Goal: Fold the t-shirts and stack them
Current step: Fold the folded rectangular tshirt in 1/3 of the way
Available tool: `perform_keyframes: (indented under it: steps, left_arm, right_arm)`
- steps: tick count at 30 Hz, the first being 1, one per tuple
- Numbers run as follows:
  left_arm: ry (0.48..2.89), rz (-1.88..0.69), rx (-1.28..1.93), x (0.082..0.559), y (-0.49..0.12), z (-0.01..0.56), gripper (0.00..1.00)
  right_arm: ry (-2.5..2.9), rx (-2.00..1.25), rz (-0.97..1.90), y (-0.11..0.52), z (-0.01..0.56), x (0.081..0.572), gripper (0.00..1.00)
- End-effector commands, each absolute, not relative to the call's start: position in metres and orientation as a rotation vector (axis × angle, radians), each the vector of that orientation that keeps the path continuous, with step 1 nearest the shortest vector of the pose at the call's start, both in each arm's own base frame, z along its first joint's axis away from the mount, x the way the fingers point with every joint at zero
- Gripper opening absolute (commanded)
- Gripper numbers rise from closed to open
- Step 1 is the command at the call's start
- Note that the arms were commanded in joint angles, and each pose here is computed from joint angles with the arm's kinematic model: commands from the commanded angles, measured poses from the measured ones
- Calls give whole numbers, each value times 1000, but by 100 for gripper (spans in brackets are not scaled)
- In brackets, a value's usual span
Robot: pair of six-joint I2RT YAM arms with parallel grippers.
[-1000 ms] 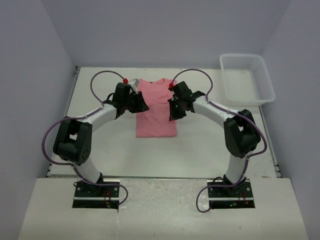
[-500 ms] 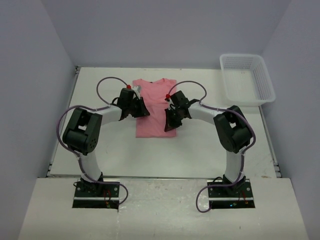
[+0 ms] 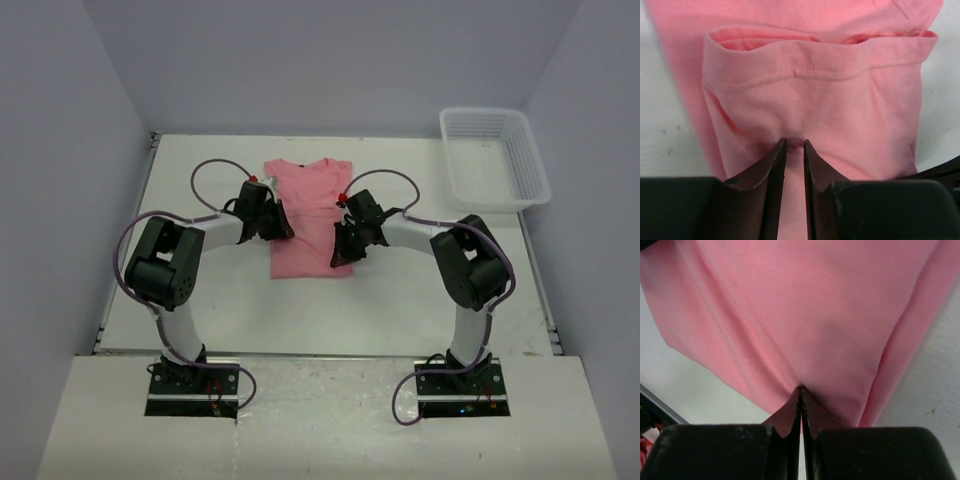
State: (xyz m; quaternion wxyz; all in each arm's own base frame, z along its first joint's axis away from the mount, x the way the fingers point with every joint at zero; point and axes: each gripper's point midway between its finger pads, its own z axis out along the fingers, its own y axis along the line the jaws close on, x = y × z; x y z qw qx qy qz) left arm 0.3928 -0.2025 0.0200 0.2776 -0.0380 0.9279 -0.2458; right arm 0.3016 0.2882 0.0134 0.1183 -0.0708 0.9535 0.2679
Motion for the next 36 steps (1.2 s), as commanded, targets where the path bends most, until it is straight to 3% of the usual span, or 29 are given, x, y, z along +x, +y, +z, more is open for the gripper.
perform_keyframes:
  steps: [1, 28, 36]
  left_arm:
    - [2599, -488, -180, 360, -169, -2, 23]
    - [2720, -511, -101, 243, -180, -35, 24]
    - [2713, -526, -95, 226, -176, -32, 24]
  right_arm:
    - [2864, -164, 662, 266, -1, 277, 0]
    - [2962, -90, 676, 254, -33, 146, 0]
    - [2935, -94, 631, 245, -34, 139, 0]
